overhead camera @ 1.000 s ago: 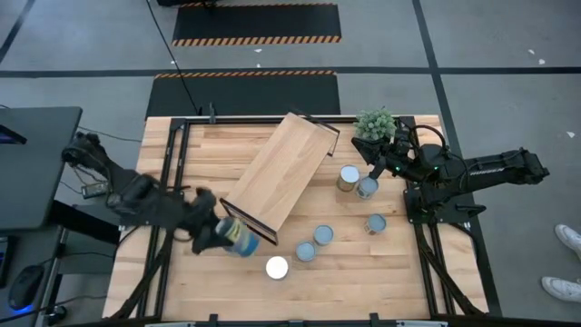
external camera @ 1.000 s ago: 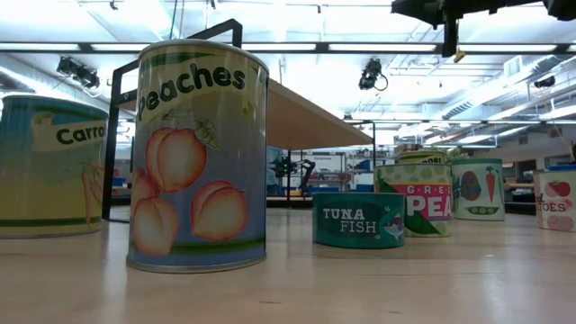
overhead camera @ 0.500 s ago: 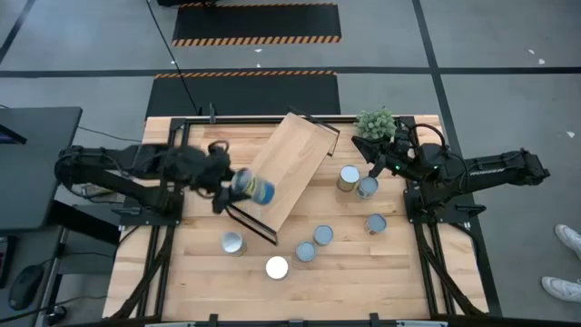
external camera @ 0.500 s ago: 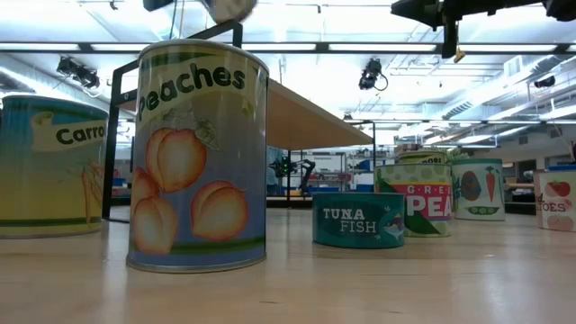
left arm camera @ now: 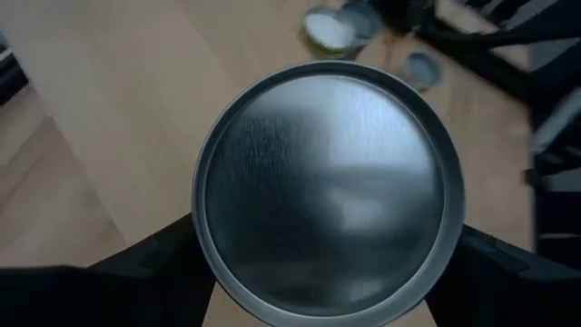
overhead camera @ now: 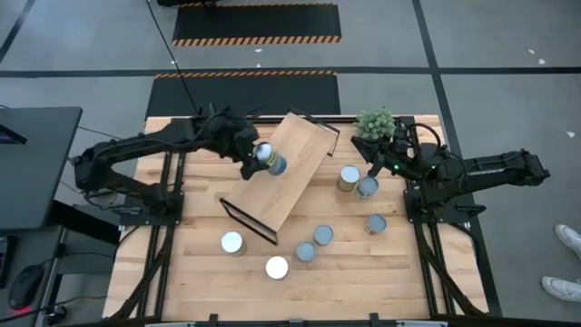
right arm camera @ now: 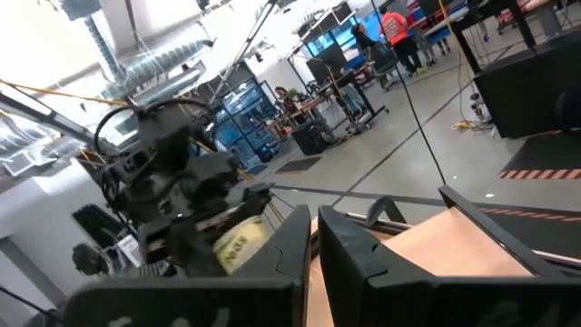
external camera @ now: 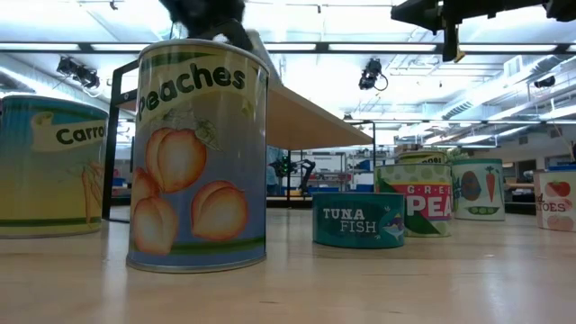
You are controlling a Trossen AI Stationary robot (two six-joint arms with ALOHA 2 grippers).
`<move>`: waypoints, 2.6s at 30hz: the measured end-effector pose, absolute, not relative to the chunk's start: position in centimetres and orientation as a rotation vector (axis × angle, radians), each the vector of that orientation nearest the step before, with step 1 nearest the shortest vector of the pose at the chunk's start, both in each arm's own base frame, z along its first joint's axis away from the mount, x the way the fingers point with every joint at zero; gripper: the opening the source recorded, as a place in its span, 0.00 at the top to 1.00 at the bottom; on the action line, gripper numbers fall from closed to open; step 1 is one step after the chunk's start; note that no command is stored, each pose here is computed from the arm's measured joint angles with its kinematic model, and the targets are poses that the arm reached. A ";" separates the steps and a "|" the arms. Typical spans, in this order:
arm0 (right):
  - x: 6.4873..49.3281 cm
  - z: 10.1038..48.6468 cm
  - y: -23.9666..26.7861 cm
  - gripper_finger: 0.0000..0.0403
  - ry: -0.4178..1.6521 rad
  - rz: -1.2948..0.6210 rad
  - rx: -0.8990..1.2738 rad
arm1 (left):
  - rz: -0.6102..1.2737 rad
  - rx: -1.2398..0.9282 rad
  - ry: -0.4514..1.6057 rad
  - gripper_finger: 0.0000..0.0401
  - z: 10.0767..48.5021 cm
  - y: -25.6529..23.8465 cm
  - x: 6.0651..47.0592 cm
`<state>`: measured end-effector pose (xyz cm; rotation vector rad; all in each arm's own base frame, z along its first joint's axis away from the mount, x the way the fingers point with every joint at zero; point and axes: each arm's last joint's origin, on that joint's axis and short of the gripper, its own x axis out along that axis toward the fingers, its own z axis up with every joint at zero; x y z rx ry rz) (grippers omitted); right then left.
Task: Pick and place cans onto a shelf
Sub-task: Put the canned peas on the shelf
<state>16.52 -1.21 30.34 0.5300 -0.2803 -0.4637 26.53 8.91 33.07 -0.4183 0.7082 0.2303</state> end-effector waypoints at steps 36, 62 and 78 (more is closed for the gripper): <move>16.6 29.7 -1.2 0.92 -0.230 -0.483 0.562 | 0.188 0.026 1.033 0.22 33.8 22.2 34.7; 16.6 30.0 -1.2 0.92 -0.256 -0.474 0.577 | 0.175 -0.004 1.018 0.21 33.0 22.2 35.7; 14.6 31.3 -1.2 0.92 -0.328 -0.460 0.516 | 0.208 -0.007 1.005 0.21 33.0 21.9 36.1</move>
